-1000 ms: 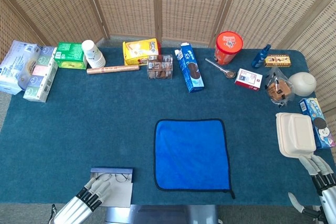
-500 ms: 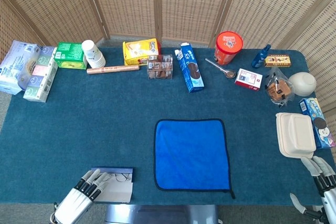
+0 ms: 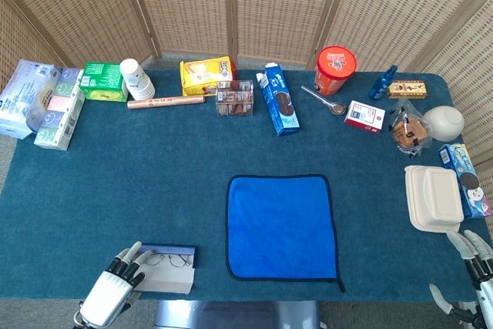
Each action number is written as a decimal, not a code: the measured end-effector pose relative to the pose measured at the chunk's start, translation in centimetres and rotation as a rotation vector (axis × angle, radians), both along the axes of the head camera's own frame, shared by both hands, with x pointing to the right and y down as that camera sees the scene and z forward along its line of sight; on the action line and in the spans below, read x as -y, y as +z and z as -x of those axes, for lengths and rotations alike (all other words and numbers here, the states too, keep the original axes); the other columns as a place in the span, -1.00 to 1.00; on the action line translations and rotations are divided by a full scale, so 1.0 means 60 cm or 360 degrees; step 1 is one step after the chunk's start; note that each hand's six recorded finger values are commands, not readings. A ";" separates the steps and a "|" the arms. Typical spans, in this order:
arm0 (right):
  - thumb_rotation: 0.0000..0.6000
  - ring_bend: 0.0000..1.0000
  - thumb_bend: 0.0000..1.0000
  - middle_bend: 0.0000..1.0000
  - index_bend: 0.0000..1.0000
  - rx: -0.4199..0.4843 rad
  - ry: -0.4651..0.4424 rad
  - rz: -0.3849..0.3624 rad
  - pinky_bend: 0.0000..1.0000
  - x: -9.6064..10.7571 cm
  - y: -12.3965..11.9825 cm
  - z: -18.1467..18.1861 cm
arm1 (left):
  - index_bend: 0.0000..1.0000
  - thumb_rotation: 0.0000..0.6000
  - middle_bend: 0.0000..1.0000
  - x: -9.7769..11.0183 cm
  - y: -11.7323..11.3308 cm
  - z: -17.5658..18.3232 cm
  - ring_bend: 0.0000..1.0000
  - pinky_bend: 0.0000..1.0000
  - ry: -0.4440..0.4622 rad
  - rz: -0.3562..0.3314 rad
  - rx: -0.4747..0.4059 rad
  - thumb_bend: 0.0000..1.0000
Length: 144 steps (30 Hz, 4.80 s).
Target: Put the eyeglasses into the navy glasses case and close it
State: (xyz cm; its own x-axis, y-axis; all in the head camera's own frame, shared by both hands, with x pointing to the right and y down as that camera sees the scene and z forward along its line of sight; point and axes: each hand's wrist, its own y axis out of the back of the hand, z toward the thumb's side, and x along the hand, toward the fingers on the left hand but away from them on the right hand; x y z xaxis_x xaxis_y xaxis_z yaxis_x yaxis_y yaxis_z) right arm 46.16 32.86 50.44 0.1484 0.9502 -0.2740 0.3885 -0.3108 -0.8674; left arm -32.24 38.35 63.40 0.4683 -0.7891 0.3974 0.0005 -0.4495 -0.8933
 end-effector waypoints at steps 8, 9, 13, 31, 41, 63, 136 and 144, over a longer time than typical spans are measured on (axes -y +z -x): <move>0.13 -1.00 -0.30 -0.75 -1.00 0.0018 0.0017 0.0005 -0.76 -0.001 -0.001 -0.003 | 0.22 1.00 -0.47 0.006 0.002 0.000 -0.92 -0.51 0.0024 -0.0017 0.0045 -0.35; 0.13 -1.00 -0.30 -0.75 -1.00 0.0021 0.0019 0.0005 -0.76 -0.002 -0.001 -0.003 | 0.23 1.00 -0.46 0.006 0.002 0.001 -0.91 -0.49 0.0029 -0.0021 0.0052 -0.35; 0.13 -1.00 -0.30 -0.75 -1.00 0.0027 0.0028 0.0001 -0.76 -0.002 -0.004 -0.005 | 0.25 1.00 -0.45 0.007 0.007 0.002 -0.90 -0.47 0.0040 -0.0023 0.0090 -0.35; 0.12 -1.00 -0.31 -0.75 -1.00 0.0028 0.0061 -0.0012 -0.75 -0.005 -0.009 -0.013 | 0.12 1.00 -0.49 0.044 0.002 0.001 -0.89 -0.43 -0.0098 -0.0052 0.0009 -0.36; 0.10 -1.00 -0.30 -0.75 -1.00 0.0024 0.0077 -0.0015 -0.75 -0.007 -0.012 -0.018 | 0.08 1.00 -0.51 0.066 0.005 0.004 -0.90 -0.44 -0.0194 -0.0069 -0.0015 -0.37; 0.08 -1.00 -0.31 -0.75 -1.00 0.0016 0.0089 -0.0019 -0.75 -0.002 -0.014 -0.020 | -0.05 1.00 -0.60 0.136 0.027 -0.004 -0.97 -0.50 -0.0382 -0.0101 -0.0055 -0.38; -0.28 -1.00 -0.30 -0.75 -1.00 -0.0163 0.0228 -0.0018 -0.74 0.032 -0.009 -0.016 | -0.90 1.00 -1.00 0.180 0.000 0.004 -1.00 -0.91 0.0075 0.0204 0.0403 -0.44; -0.26 -1.00 -0.30 -0.75 -1.00 -0.0305 0.0171 0.0009 -0.74 0.032 -0.006 -0.014 | -0.88 1.00 -1.00 0.178 0.014 -0.020 -1.00 -0.91 0.0133 0.0168 0.0402 -0.44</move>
